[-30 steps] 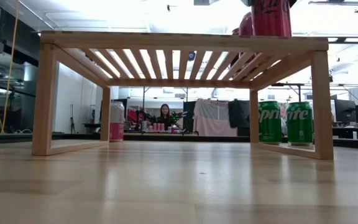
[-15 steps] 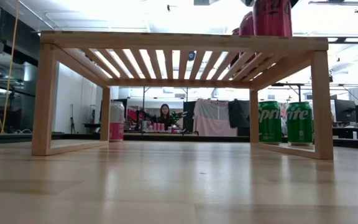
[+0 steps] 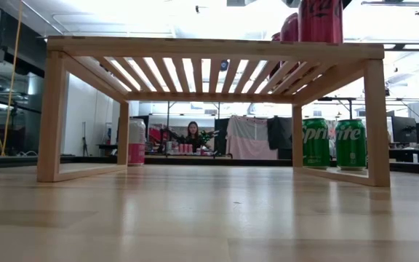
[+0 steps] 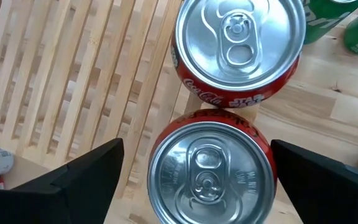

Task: Place canned beverage on shelf
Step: Adjust the red soda cans on the shelf

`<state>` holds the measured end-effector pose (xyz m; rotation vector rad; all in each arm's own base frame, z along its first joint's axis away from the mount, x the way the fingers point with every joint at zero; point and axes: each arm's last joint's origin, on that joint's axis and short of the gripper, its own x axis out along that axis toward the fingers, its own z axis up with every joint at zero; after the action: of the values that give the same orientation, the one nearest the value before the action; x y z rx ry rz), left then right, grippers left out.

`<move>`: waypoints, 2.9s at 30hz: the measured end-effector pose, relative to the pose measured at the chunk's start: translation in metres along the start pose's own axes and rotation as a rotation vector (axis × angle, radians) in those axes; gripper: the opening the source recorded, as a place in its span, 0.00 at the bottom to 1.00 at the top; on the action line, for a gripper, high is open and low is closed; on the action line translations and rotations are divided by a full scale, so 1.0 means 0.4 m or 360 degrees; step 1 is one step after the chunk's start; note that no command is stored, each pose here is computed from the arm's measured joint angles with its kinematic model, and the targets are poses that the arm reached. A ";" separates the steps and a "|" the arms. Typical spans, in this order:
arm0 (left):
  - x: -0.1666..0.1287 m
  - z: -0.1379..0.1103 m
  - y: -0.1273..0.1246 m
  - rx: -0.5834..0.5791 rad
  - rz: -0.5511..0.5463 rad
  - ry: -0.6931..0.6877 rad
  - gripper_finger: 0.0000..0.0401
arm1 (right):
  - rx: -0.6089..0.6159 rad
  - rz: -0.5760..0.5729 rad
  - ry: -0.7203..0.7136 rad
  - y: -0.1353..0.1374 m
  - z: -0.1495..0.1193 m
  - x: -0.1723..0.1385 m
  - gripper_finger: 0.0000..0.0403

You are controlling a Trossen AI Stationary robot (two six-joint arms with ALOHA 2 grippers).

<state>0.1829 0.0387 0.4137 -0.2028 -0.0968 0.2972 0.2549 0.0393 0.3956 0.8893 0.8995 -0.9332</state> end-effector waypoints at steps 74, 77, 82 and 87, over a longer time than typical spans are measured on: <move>0.042 -0.019 0.002 -0.0164 0.0092 0.0008 0.98 | -0.0566 0.0209 0.0027 -0.122 0.449 0.078 0.02; 0.042 -0.019 0.002 -0.0164 0.0092 0.0008 0.98 | -0.0568 0.0214 0.0108 -0.127 0.440 0.078 0.01; 0.042 -0.019 0.002 -0.0165 0.0092 0.0009 0.98 | -0.0544 0.0171 0.0099 -0.128 0.439 0.078 0.00; 0.042 -0.021 0.002 -0.0163 0.0096 0.0021 0.98 | -0.0496 0.0113 0.0077 -0.127 0.444 0.087 0.00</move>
<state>0.1996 0.0431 0.4065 -0.3094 -0.0928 0.3510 0.2612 -0.1475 0.4149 0.6735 1.0163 -0.6891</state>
